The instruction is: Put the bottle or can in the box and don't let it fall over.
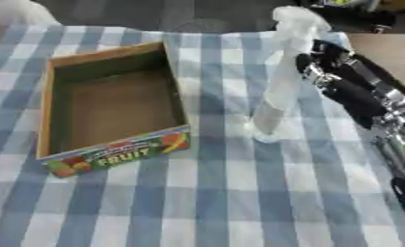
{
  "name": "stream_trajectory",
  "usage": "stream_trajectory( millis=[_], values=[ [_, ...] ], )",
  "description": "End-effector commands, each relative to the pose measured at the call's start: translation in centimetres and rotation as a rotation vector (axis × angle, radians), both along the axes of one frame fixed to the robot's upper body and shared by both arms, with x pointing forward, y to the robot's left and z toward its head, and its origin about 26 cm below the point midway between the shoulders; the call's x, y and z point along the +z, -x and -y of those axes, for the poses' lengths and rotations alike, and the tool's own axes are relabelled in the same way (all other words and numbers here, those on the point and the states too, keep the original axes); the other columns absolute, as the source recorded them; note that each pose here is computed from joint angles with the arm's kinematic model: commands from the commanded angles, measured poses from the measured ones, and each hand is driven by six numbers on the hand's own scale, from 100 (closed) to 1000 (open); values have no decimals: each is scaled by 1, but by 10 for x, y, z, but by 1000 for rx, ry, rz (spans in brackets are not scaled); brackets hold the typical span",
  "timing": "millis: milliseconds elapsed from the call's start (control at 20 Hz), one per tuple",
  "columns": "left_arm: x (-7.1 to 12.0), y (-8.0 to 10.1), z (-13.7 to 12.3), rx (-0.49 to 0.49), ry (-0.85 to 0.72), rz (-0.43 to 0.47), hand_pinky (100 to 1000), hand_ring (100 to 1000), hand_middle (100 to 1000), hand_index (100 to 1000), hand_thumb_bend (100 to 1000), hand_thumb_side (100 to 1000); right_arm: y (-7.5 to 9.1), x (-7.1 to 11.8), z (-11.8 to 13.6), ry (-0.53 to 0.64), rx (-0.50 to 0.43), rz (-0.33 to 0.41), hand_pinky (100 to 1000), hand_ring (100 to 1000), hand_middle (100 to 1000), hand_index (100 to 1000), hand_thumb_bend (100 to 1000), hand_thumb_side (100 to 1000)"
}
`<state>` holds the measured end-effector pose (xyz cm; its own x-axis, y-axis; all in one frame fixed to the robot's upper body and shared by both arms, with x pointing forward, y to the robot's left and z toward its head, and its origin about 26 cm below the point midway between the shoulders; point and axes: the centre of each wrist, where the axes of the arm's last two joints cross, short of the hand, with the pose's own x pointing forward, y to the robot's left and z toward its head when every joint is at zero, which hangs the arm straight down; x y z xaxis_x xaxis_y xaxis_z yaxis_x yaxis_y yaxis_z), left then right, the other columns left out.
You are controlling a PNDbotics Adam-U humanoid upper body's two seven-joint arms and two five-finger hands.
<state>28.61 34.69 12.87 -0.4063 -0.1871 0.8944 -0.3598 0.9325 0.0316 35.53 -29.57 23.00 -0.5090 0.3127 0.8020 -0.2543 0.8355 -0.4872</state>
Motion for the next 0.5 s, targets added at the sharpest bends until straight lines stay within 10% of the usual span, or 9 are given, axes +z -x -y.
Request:
stream_trajectory(
  millis=[50,500],
  values=[
    [8,0,0,-10,-15,24,977,480,559,765,715,432,0,10,4,24,-19,26,875,1000,1000,900,100,561],
    [8,0,0,-13,-14,26,977,480,559,765,713,432,-3,13,1,21,-18,27,874,1000,1000,887,100,562]
  ],
)
